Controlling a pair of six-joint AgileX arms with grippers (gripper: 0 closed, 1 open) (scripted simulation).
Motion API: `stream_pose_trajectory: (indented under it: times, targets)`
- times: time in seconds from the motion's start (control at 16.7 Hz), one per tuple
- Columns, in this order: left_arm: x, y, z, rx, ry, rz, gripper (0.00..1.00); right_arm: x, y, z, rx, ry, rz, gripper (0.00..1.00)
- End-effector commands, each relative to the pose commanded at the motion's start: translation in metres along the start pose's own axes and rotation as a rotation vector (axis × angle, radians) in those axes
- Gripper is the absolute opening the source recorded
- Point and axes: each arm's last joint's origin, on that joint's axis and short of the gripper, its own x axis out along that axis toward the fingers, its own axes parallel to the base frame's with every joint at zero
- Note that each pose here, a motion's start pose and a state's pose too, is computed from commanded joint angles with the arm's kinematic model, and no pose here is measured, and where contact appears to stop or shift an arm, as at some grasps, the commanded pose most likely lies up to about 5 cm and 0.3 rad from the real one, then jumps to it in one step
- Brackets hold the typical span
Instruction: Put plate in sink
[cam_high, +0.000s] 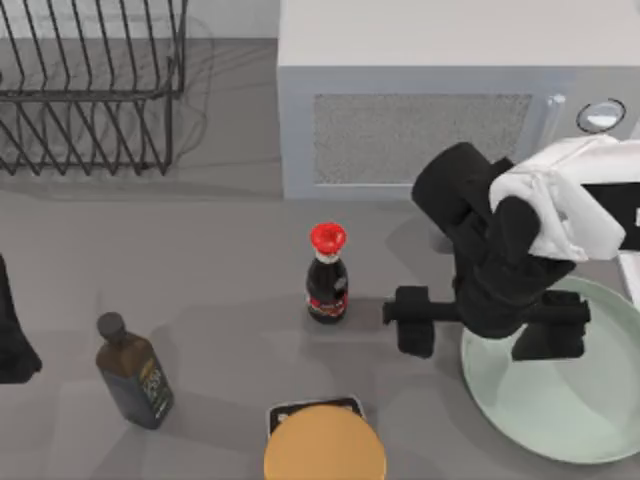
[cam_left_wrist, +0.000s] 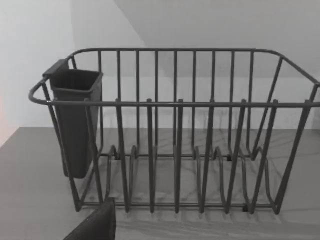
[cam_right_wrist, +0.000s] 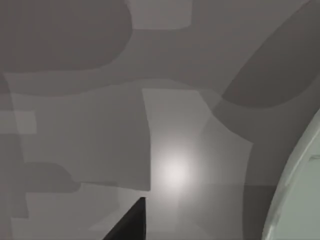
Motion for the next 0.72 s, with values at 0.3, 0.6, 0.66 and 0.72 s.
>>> stream_pose_trajectory:
  times: [0.3,0.6,0.66,0.72]
  targets:
    - [0.0000,0.0000,0.0000,0.000,0.000,0.000,1.00,0.0000,0.0000,0.0000,0.000,0.000,0.000,0.25]
    - [0.0000,0.0000,0.0000,0.000,0.000,0.000,1.00,0.0000,0.0000,0.0000,0.000,0.000,0.000,0.00]
    - [0.0000,0.0000,0.0000,0.000,0.000,0.000,1.00,0.0000,0.0000,0.0000,0.000,0.000,0.000,0.00]
    - [0.0000,0.0000,0.0000,0.000,0.000,0.000,1.00,0.0000,0.0000,0.0000,0.000,0.000,0.000,0.00]
